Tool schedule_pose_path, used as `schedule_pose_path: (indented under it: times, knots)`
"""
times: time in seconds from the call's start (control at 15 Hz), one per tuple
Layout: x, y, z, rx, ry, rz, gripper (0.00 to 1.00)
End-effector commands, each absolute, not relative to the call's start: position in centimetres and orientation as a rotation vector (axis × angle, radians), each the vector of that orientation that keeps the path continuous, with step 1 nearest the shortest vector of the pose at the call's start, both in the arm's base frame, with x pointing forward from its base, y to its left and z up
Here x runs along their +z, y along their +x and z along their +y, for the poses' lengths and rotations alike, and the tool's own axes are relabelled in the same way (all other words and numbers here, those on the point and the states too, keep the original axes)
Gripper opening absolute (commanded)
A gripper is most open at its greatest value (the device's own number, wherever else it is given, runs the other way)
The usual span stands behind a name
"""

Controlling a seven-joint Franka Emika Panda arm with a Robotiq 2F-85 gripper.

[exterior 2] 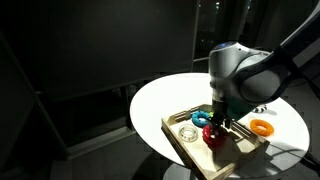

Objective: Put the red ring on the orange ring

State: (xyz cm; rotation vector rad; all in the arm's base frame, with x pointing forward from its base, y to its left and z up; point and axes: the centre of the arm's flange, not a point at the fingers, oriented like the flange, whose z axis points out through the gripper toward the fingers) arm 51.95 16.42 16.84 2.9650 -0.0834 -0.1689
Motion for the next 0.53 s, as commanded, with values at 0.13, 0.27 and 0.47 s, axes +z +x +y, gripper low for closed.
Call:
schedule_pose_path:
  times: [0.13,0.27,0.47]
  knots:
    - [17.6,52.8,16.5,-0.153,2.948,-0.125,0.16]
    - [18.7,52.8,16.3,-0.142,2.961,-0.131,0.09]
    - [20.9,52.6,16.0,-0.114,2.994,-0.134,0.10]
